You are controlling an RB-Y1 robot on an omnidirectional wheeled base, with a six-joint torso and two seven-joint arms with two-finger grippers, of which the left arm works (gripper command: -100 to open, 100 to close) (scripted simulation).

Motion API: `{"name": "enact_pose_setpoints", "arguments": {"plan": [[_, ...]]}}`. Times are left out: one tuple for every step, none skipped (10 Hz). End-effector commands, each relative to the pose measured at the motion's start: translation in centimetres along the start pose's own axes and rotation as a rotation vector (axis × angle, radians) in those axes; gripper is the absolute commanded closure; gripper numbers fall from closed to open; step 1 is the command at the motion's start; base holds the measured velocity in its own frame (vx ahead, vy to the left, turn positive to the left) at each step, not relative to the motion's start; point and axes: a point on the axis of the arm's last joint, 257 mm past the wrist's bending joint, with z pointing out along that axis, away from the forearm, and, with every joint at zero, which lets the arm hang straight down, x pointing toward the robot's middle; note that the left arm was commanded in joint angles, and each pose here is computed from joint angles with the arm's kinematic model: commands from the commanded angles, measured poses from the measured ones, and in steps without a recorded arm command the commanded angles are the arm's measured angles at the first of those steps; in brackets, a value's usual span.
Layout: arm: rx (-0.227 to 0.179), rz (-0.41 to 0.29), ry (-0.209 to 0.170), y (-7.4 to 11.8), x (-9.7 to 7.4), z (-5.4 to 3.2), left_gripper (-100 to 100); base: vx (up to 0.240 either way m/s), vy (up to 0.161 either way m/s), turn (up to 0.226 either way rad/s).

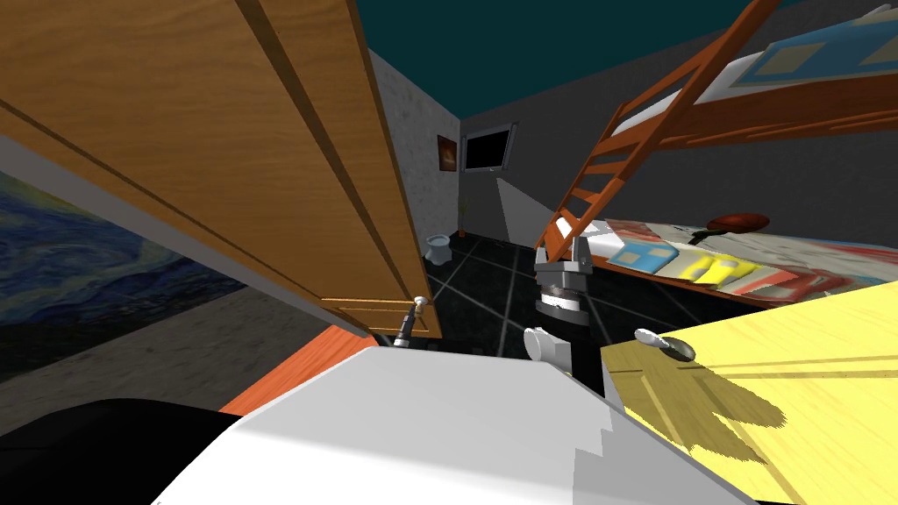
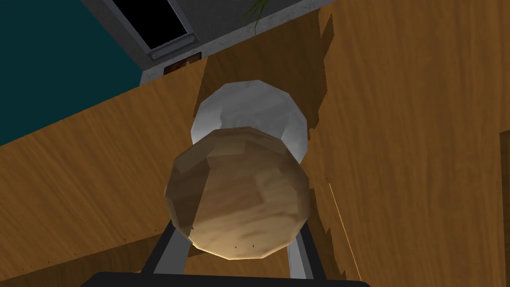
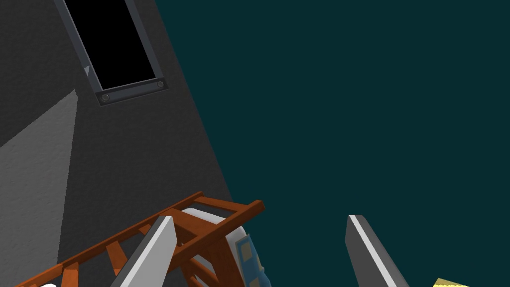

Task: Push the door open

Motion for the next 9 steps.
{"name": "enact_pose_setpoints", "arguments": {"plan": [[0.01, -0.046, -0.013, -0.31, -0.27, 0.36, 100, 0.045, -0.004, -0.01], [0.007, -0.092, -0.025, -0.25, -0.46, 0.43, 100, 0.043, -0.003, -0.01], [0.007, -0.099, -0.025, -0.25, -0.46, 0.43, 100, 0.036, -0.006, -0.011], [0.004, -0.152, -0.037, -0.19, -0.65, 0.51, 100, 0.033, -0.005, -0.016], [0.002, -0.19, -0.05, -0.12, -0.85, 0.58, 100, 0.053, -0.007, -0.024], [0.002, -0.205, -0.05, -0.12, -0.85, 0.58, 100, 0.046, -0.006, -0.008], [0.001, -0.252, -0.063, -0.05, -1.04, 0.64, 100, 0.041, -0.007, -0.016], [0.001, -0.258, -0.063, -0.05, -1.04, 0.64, 100, 0.034, -0.004, -0.011], [0.0, -0.311, -0.076, 0.02, -1.23, 0.7, 100, 0.036, -0.001, -0.015]]}}
